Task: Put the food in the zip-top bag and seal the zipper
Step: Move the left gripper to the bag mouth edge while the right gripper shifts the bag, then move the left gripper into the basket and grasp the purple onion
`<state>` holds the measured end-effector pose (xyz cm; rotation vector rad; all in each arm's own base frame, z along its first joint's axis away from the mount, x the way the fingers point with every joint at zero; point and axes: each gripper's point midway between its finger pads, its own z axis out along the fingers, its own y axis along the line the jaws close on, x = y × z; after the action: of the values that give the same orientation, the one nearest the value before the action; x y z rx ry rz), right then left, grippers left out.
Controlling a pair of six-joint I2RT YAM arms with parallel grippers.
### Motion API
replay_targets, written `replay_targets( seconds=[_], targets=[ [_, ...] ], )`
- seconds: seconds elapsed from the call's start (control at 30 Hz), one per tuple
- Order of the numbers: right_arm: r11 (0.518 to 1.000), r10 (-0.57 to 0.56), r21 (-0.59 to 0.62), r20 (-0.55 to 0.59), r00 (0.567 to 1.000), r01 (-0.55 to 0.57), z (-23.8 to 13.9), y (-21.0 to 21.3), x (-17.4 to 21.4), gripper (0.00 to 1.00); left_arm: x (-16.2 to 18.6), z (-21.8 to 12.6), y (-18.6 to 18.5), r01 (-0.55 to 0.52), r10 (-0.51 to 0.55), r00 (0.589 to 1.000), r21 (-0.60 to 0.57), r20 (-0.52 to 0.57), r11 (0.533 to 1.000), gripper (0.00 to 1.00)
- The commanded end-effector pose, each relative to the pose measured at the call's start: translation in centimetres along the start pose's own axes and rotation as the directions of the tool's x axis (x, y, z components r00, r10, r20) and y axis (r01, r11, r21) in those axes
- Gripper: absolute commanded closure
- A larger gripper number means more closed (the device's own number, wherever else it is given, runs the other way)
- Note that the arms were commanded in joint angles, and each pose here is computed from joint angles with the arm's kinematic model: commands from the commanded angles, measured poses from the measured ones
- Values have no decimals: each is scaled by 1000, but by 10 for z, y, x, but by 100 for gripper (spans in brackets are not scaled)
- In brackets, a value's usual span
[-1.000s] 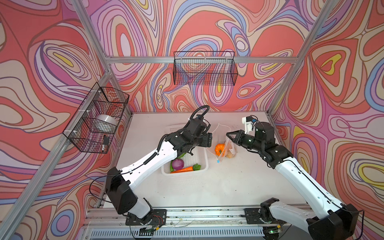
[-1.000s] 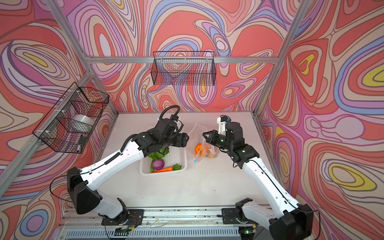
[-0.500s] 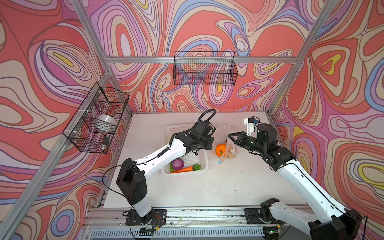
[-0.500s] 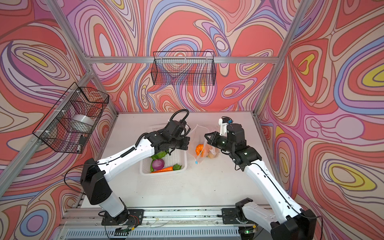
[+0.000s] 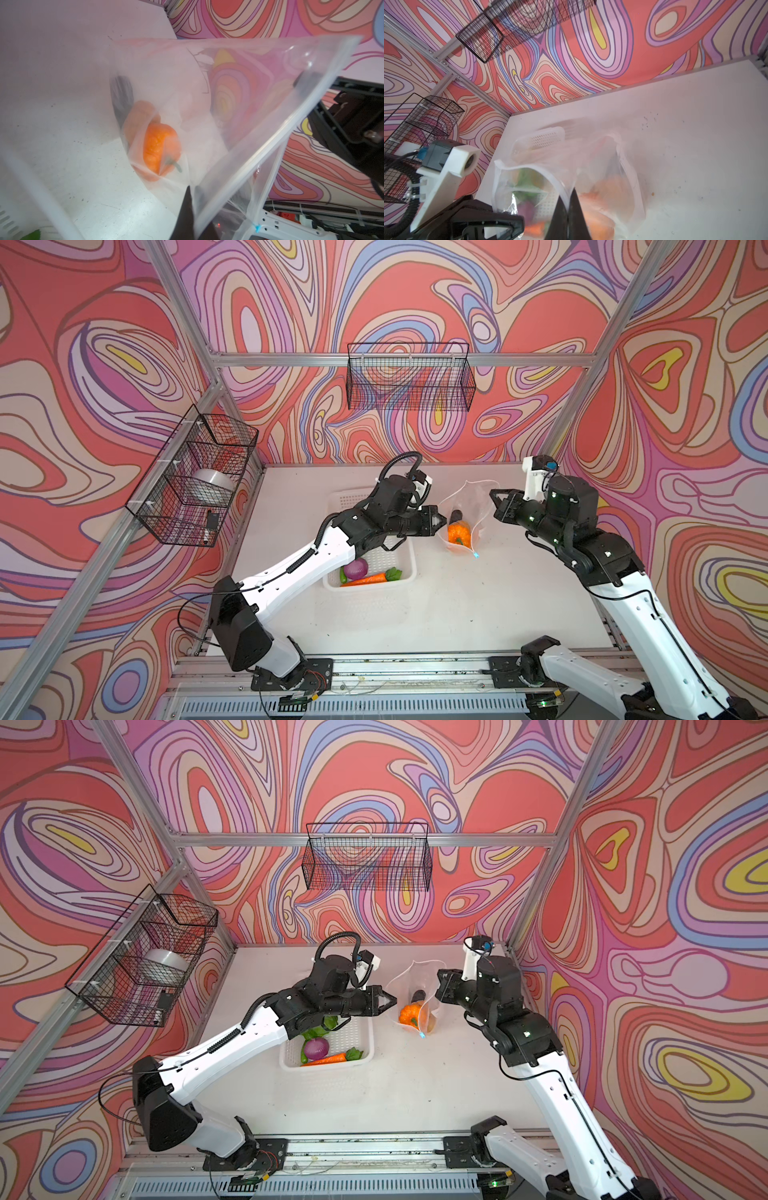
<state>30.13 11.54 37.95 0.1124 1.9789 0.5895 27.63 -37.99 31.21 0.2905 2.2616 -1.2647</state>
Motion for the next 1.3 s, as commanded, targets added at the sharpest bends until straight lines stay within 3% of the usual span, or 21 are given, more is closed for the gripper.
replay_targets(
  seconds=[0.0, 0.17, 0.43, 0.6, 0.63, 0.73, 0.77, 0.9, 1.0, 1.2, 1.27],
  targets=[
    [1000, -14, 8, -74, 997, 14, 16, -5, 19, 100, 4, 10, -4, 72, -71, 997, 60, -27, 996, 100],
    [996, 54, -57, -178, 982, -65, 50, 1, 48, 100, 17, 21, 13, 110, -107, 992, 33, -65, 993, 100],
    [981, 115, -119, -282, 952, -154, 77, 9, 73, 100, 1, 2, 80, 197, -197, 980, -78, 9, 977, 100],
    [978, 119, -138, -252, 960, -157, 71, 13, 65, 100, -11, -19, 92, 126, -120, 992, -167, 45, 978, 99],
    [976, 122, -143, -248, 961, -161, 70, 14, 64, 100, -13, -22, 91, 110, -103, 994, -176, 45, 978, 91],
    [971, 135, -162, -244, 960, -178, 69, 17, 64, 100, -13, -30, 92, 75, -69, 997, -211, 35, 975, 37],
    [969, 138, -168, -245, 960, -182, 70, 18, 64, 100, -12, -33, 94, 65, -59, 998, -231, 30, 971, 28],
    [960, 149, -196, -242, 959, -199, 70, 24, 61, 100, -12, -56, 106, 4, 6, 1000, -350, 28, 937, 21],
    [955, 154, -212, -238, 959, -206, 71, 27, 60, 100, -9, -82, 123, -50, 75, 997, -473, 34, 880, 20],
    [951, 165, -214, -253, 953, -222, 75, 26, 65, 100, 17, -128, 178, -103, 112, 993, -706, -33, 701, 13],
    [952, 169, -209, -255, 952, -224, 76, 24, 67, 100, 31, -133, 193, -103, 88, 994, -737, -59, 668, 13]
  ],
)
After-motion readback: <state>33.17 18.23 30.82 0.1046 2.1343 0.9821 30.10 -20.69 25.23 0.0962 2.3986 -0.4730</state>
